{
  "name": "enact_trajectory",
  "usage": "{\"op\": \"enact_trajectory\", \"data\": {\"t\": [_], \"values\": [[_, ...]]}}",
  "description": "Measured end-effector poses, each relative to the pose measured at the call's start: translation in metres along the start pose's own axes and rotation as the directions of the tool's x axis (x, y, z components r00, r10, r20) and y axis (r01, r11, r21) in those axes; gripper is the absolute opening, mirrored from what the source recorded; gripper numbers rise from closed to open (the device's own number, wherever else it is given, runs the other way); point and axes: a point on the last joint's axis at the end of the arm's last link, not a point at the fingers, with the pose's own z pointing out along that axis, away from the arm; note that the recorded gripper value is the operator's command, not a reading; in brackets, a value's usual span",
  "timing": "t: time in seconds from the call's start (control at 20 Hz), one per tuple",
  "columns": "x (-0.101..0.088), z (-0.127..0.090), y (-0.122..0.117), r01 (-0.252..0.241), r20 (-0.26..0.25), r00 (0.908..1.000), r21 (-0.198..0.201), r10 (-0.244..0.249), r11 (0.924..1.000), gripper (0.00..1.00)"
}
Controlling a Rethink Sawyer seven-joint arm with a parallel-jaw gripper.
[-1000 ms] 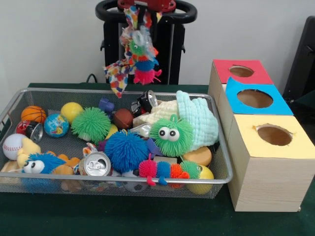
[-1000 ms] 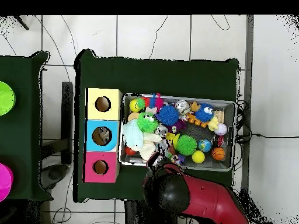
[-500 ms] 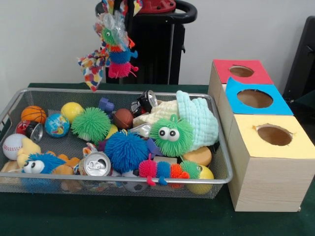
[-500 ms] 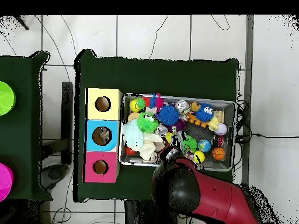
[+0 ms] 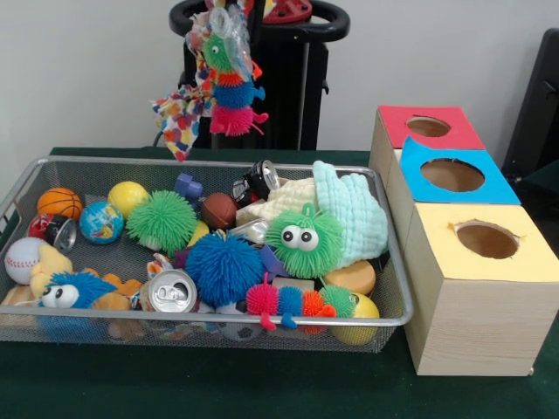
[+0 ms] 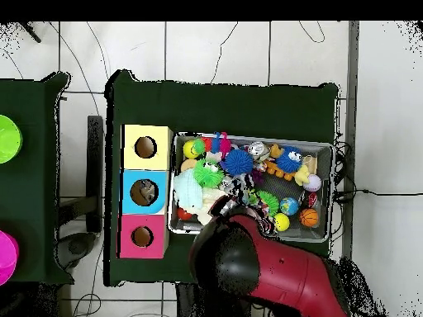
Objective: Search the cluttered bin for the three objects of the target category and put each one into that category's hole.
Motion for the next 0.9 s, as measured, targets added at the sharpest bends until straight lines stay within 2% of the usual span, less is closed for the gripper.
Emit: {"op": "enact_trajectory", "data": {"t": [0.2,0.4,0.6,0.9], "values": [[0.006,0.002,0.012,-0.003,-0.014,0.9999,-0.007,0.003,1.0000,0.00],[0.007,0.008,0.012,-0.022,-0.032,0.9993,-0.009,0.021,0.9997,0.00],[0.001,0.024,0.004,-0.058,-0.045,0.9973,-0.005,0.057,0.9983,0.00],[-0.017,0.055,-0.018,-0.114,-0.007,0.9935,-0.006,0.114,0.9935,0.00]]}}
